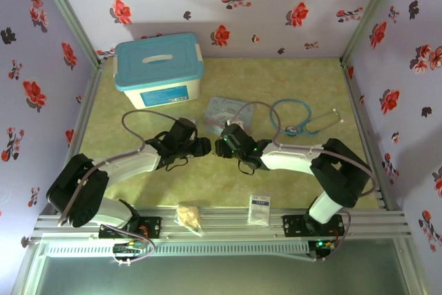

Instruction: Unlock the padlock with the key

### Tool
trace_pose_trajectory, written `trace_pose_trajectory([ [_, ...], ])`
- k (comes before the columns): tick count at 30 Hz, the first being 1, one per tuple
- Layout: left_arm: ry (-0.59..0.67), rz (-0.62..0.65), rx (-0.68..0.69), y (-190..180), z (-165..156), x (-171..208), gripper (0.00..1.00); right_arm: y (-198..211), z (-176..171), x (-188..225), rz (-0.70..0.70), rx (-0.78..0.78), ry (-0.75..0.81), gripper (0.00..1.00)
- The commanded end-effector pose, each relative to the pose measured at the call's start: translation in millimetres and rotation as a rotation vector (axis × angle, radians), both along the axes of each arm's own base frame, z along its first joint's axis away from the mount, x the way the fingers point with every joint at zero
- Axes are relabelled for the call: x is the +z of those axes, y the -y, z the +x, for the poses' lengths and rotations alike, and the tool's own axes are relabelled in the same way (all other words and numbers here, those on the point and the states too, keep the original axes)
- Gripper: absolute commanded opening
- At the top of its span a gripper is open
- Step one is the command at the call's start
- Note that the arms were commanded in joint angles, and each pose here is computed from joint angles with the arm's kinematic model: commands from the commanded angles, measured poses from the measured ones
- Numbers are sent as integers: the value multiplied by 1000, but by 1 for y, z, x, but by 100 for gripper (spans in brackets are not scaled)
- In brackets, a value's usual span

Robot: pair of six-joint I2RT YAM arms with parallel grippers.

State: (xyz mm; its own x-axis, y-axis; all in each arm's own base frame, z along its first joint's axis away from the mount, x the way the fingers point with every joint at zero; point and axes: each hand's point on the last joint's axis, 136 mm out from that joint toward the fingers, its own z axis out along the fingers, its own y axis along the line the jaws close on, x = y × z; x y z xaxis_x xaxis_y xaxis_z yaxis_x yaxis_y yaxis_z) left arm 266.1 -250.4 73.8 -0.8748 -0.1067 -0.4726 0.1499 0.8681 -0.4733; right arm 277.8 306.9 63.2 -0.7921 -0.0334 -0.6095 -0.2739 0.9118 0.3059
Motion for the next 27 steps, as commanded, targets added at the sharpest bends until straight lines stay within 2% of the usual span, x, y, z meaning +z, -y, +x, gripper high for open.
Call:
trace_pose_trajectory([
  [1, 25, -32, 45, -8, 3, 6, 47, -3, 2, -11, -59, -3, -23, 53],
  [14, 30, -19, 76, -22, 1, 0, 47, -22, 10, -36, -126, -12, -59, 52],
  [20, 28, -11, 73, -22, 2, -1, 48, -5, 1, -51, -225, -31, -95, 49],
  [27, 28, -10, 73, -21, 3, -3, 48, 14, -8, -54, -247, -60, -98, 46],
])
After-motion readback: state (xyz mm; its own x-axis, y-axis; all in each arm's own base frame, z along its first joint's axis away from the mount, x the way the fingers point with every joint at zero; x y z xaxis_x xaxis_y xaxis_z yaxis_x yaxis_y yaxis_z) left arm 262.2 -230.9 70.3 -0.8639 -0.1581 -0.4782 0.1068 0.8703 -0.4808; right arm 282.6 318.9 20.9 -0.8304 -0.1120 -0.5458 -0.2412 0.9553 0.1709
